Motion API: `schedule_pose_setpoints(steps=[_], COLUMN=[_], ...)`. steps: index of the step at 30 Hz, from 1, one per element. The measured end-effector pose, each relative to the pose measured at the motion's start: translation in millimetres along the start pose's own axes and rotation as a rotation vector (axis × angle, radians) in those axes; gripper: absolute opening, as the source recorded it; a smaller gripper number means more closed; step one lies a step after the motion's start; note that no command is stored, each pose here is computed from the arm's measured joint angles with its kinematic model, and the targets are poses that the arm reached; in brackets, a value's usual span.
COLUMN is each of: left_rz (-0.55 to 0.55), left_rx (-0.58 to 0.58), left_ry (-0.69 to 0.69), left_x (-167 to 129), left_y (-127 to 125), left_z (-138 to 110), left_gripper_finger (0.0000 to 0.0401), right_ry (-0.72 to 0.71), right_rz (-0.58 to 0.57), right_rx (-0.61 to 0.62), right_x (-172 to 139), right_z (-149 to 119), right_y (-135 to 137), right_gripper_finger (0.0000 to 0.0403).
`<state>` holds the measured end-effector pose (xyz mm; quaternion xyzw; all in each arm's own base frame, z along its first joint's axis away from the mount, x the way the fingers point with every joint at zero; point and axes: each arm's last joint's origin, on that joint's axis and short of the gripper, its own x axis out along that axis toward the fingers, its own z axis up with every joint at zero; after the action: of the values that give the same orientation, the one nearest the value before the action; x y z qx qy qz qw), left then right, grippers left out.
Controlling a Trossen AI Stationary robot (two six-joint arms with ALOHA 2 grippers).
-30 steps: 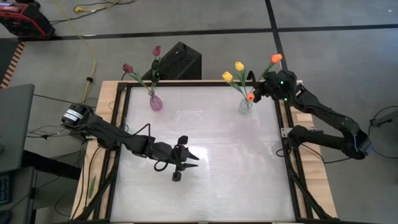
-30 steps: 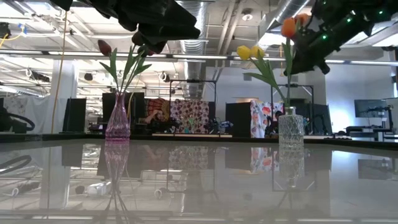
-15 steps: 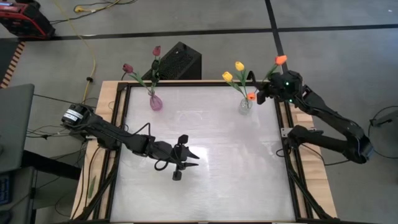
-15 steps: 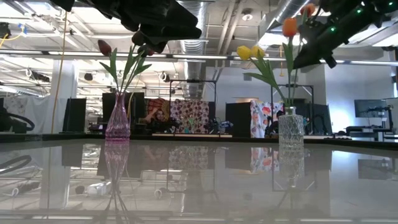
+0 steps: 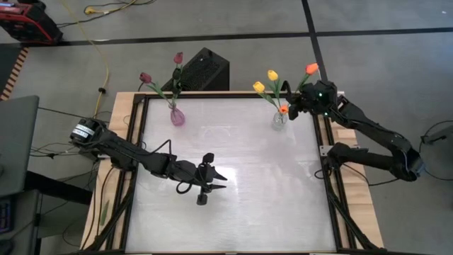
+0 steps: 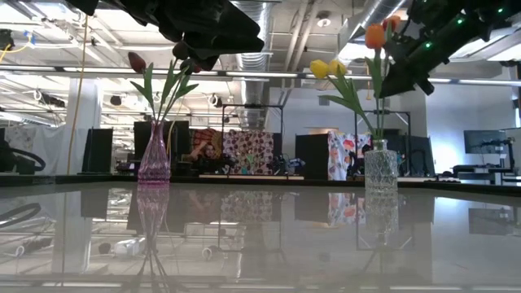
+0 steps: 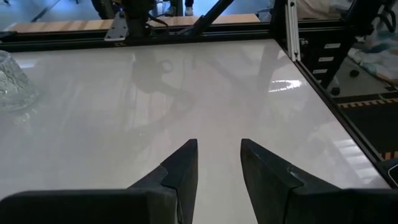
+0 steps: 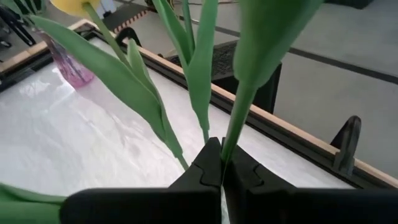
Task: Sort flowers into vase by color
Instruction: Put the orange tulip into the transparent vase, then return to Home Position
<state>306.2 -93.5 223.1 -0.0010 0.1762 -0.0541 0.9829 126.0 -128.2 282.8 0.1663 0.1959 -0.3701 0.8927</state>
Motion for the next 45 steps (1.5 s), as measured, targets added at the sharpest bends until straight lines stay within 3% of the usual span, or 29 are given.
schedule_pose_setpoints(steps=[12, 25, 30, 40, 45], left_rz=[-0.025, -0.025, -0.025, -0.024, -0.024], left_rx=[0.001, -0.001, -0.008, -0.015, -0.015], left_ry=[0.007, 0.007, 0.009, 0.014, 0.014], left_x=[0, 0, 0, 0, 0], left_y=[-1, -1, -1, -1, -1], left_z=[-1, -1, -1, -1, -1], left_gripper_finger=[0.011, 0.011, 0.011, 0.011, 0.011], right_ry=[0.031, 0.094, 0.102, 0.221, 0.322], right_rz=[-0.004, -0.011, -0.012, -0.027, -0.037], right_rx=[-0.014, -0.01, -0.007, -0.013, -0.019], right_x=[7, 7, 7, 5, 0], right_z=[-2, -8, -9, -20, -27], right_y=[0, -1, -1, -3, -3], right_gripper_finger=[0.0033, 0.0069, 0.0108, 0.0241, 0.0259])
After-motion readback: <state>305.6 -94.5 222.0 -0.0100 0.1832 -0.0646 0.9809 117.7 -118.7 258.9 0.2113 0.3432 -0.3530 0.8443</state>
